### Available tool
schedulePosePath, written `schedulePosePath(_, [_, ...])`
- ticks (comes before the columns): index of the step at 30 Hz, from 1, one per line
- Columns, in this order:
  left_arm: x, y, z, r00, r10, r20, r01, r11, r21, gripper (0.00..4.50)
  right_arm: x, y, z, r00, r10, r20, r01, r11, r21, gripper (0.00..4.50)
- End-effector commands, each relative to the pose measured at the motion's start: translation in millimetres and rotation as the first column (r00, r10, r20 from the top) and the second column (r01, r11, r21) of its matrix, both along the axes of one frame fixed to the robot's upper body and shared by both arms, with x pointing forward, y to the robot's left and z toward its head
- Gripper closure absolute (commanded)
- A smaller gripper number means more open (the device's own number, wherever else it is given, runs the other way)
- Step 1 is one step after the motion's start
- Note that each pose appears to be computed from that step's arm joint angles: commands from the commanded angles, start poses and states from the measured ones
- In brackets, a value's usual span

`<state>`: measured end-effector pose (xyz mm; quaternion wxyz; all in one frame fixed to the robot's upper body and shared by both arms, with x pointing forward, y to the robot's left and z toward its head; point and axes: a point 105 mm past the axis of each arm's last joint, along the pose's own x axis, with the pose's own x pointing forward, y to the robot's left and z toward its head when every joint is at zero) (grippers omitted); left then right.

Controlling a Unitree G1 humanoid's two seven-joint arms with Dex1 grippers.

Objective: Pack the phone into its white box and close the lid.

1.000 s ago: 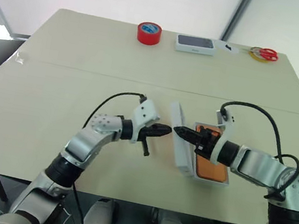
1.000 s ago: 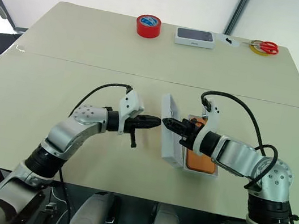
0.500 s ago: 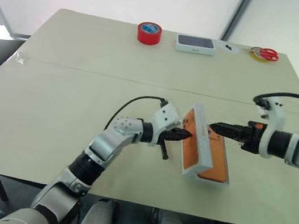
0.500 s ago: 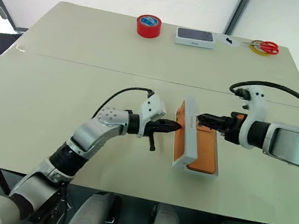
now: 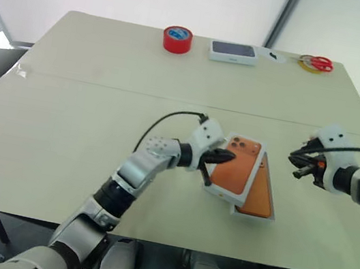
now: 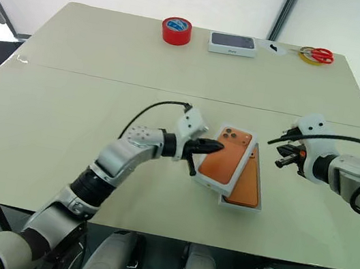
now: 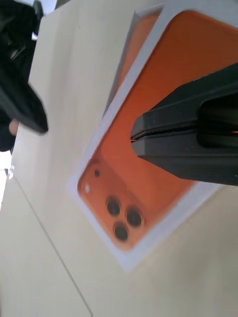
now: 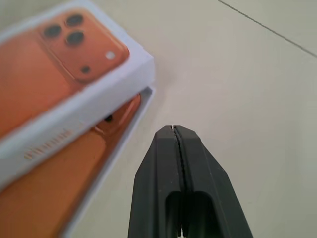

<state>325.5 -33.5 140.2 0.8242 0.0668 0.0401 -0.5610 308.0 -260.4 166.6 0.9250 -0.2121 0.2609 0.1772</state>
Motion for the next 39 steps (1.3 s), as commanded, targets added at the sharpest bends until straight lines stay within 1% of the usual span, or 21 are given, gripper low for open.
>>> schedulePosePath(1, [4.0, 20.6, 9.3, 0.998, 0.065, 0.017, -0.065, 0.998, 0.002, 4.50, 1.0, 11.5, 10.0, 0.994, 0.089, 0.061, -0.085, 0.994, -0.062, 4.48])
schedulePosePath(5, [16.6, 35.8, -2.4, 0.989, 0.147, 0.008, -0.147, 0.985, 0.089, 4.50, 4.2, 14.7, 0.3, 0.995, 0.091, 0.050, -0.087, 0.993, -0.084, 4.48])
schedulePosePath(7, [21.0, 37.4, -9.7, 0.987, 0.160, 0.005, -0.159, 0.978, 0.136, 4.50, 6.2, 16.7, -2.3, 0.994, 0.093, 0.049, -0.089, 0.992, -0.085, 4.48])
schedulePosePath(9, [22.8, 33.0, -17.0, 0.989, 0.148, 0.006, -0.147, 0.973, 0.178, 4.50, 7.4, 20.2, -5.4, 0.994, 0.100, 0.042, -0.096, 0.992, -0.084, 4.48])
schedulePosePath(12, [22.5, 24.7, -21.1, 0.992, 0.126, -0.020, -0.120, 0.975, 0.186, 4.50, 7.3, 24.9, -9.3, 0.993, 0.114, 0.029, -0.111, 0.990, -0.084, 4.48])
schedulePosePath(15, [14.7, 7.5, -33.1, 0.996, 0.073, -0.053, -0.059, 0.972, 0.227, 4.50, 6.8, 36.7, -12.2, 0.989, 0.145, 0.027, -0.143, 0.988, -0.065, 4.48])
schedulePosePath(17, [9.7, -0.4, -33.4, 0.997, 0.043, -0.056, -0.029, 0.975, 0.221, 4.50, 5.0, 42.3, -14.7, 0.986, 0.167, 0.017, -0.165, 0.984, -0.066, 4.48])
schedulePosePath(20, [4.9, -8.9, -25.3, 0.996, 0.019, -0.084, -0.005, 0.986, 0.168, 4.50, 1.8, 46.3, -18.3, 0.982, 0.186, 0.001, -0.186, 0.980, -0.072, 4.48])
schedulePosePath(27, [-8.4, -20.9, -16.0, 0.995, -0.053, -0.083, 0.064, 0.989, 0.136, 4.50, -5.5, 47.9, -19.4, 0.976, 0.216, -0.021, -0.217, 0.974, -0.070, 4.48])
schedulePosePath(39, [-22.6, -34.8, -8.5, 0.988, -0.144, -0.064, 0.151, 0.980, 0.133, 4.50, -17.6, 36.8, -26.1, 0.978, 0.200, -0.061, -0.204, 0.977, -0.070, 4.48])
